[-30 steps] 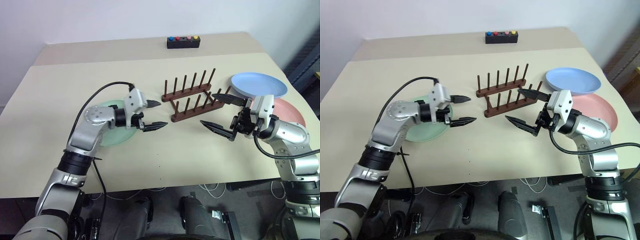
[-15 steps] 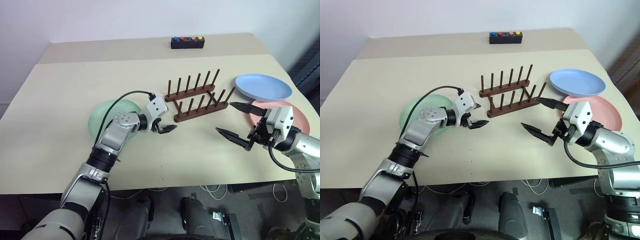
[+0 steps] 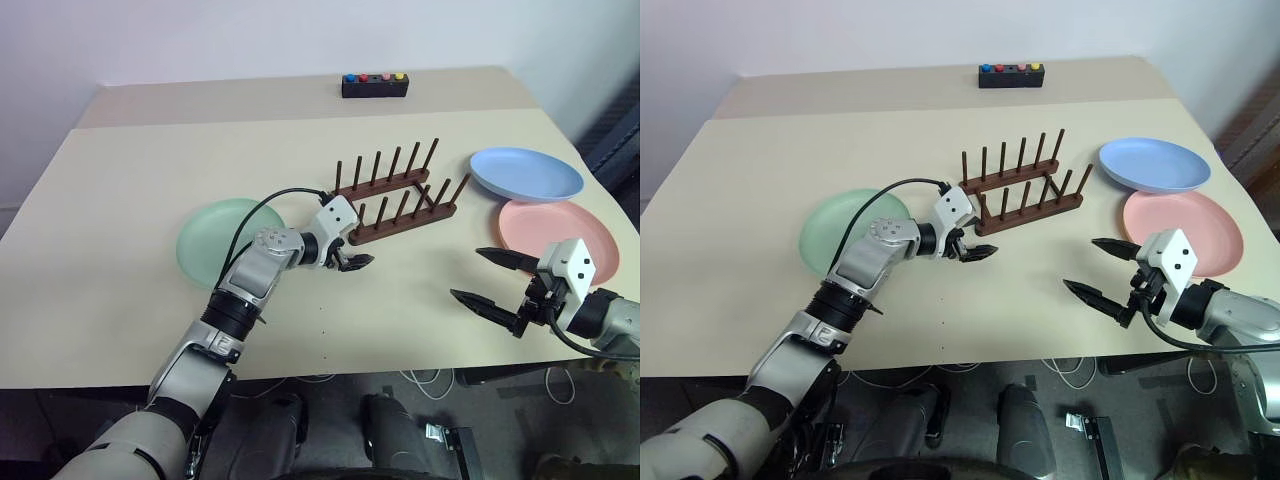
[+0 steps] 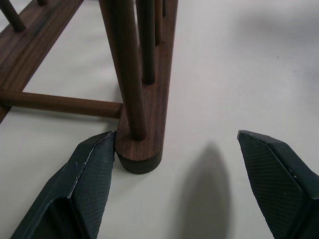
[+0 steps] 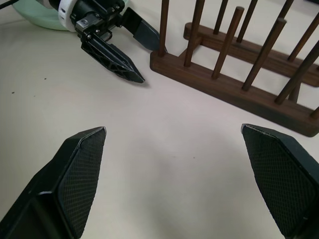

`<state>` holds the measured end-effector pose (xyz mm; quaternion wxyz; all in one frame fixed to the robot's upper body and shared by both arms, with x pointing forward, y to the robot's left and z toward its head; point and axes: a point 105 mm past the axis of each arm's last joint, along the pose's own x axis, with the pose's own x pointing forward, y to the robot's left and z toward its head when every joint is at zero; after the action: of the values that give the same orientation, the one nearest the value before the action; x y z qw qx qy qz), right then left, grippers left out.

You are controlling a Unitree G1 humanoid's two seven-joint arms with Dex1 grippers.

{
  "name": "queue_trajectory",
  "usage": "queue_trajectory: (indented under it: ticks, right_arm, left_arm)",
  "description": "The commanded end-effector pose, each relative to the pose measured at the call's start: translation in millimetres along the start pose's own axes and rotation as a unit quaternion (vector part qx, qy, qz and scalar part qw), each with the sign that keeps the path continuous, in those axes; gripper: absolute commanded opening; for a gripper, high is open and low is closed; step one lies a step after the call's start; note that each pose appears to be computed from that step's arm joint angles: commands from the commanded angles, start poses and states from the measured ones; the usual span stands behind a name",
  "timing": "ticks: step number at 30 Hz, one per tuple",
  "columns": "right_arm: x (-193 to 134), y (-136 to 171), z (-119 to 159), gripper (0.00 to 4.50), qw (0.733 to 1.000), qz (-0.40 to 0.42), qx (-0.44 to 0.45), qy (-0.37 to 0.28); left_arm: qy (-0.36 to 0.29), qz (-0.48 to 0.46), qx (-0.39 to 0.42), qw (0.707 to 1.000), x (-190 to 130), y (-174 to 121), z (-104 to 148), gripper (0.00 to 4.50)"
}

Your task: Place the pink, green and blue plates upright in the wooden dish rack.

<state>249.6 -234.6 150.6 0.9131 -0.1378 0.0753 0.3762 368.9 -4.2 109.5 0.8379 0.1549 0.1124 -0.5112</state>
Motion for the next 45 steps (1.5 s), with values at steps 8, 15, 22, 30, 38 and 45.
queue_trajectory:
  ticks: [8,15,22,30,38,45]
  right_arm:
    - [-5.8,-3.8,9.6,4.46,0.999,-0.029,0.015,-0.001]
    - [-2.5,-3.3,10.3,4.46,1.0,-0.029,0.004,-0.004]
    - [-2.5,-1.9,10.2,4.5,0.999,-0.032,-0.002,-0.006]
    - [-2.7,-2.6,9.5,4.5,0.999,-0.038,-0.009,-0.006]
    - [-4.2,-9.0,9.5,4.5,0.999,-0.045,-0.014,-0.007]
    - [-13.1,-13.8,11.7,4.5,0.999,-0.044,-0.025,-0.009]
  left_arm:
    - [0.002,0.055,0.017,0.998,6.6,16.9,7.5,3.99]
    - [0.01,0.051,0.002,0.999,16.6,12.7,4.3,3.99]
    - [0.014,0.046,-0.035,0.998,21.8,12.2,1.6,1.64]
    - [0.007,0.052,-0.02,0.998,18.8,17.1,6.7,0.77]
    - [-0.006,0.031,0.002,0.999,4.7,21.1,15.2,0.77]
    - [-0.056,-0.042,0.092,0.993,-25.9,23.0,31.3,0.77]
